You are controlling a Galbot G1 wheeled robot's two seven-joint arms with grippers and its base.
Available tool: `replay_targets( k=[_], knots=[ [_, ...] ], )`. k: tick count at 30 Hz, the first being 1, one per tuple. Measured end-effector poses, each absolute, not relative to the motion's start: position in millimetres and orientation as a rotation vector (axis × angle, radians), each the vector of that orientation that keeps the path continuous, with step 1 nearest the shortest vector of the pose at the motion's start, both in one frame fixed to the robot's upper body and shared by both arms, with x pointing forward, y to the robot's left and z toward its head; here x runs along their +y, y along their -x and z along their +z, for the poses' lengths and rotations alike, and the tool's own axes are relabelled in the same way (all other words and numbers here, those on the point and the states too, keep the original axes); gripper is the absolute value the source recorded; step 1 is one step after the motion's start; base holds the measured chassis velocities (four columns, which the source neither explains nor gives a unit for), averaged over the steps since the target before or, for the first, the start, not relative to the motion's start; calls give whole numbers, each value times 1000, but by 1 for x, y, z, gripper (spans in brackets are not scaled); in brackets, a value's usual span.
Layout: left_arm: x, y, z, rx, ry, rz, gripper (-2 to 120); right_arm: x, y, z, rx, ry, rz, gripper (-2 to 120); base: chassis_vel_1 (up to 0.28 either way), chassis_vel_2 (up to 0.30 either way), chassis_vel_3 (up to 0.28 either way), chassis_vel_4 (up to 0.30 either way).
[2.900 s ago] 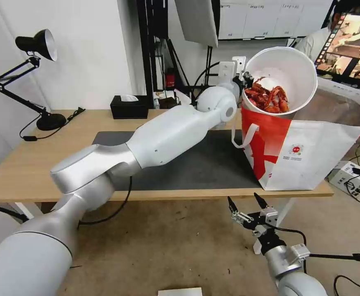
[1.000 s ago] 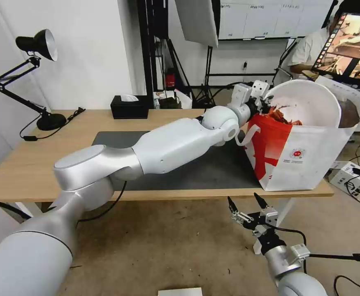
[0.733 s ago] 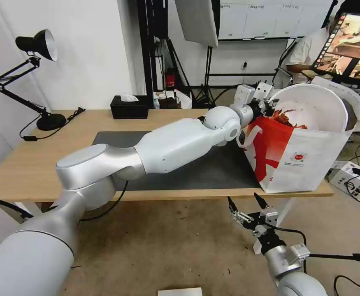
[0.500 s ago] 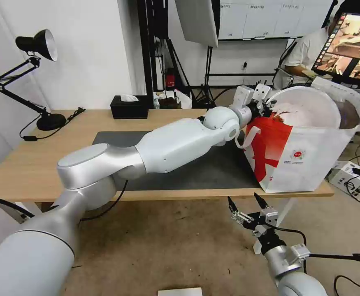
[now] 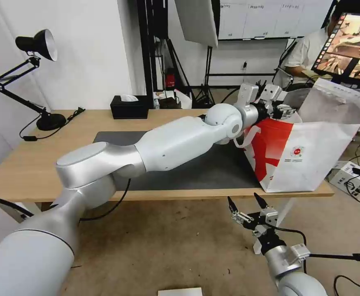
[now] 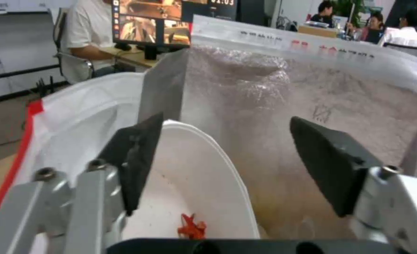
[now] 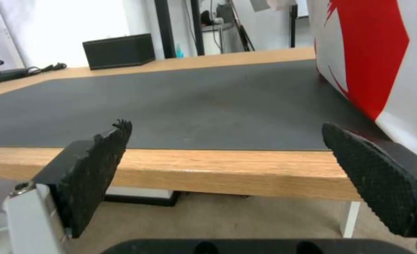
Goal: Pick up the trash from the table and place it into the takeout bag.
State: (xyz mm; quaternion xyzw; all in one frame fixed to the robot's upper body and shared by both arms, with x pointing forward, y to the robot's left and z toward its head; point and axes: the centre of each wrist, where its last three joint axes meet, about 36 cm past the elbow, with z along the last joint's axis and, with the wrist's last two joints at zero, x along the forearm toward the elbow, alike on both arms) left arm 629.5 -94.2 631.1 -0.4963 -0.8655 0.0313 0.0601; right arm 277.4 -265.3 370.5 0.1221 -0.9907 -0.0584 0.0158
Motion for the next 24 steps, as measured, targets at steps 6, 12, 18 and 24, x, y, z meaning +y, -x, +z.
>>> replay_targets(
  k=[6, 12, 18, 24],
  knots=[
    [-83, -632, 635, -2673, 1505, 132, 98, -265, -277, 370, -3081, -380, -182, 100, 0, 0, 0, 0],
    [-49, -631, 654, -2761, 1481, 157, 100, -265, -277, 370, -3081, -380, -182, 100, 0, 0, 0, 0],
    [-7, -623, 655, -2821, 1443, 148, 100, -265, -277, 370, -3081, -380, -182, 100, 0, 0, 0, 0],
    [18, -606, 644, -2806, 1487, 168, 100, -265, -277, 370, -3081, -380, -182, 100, 0, 0, 0, 0]
  ],
)
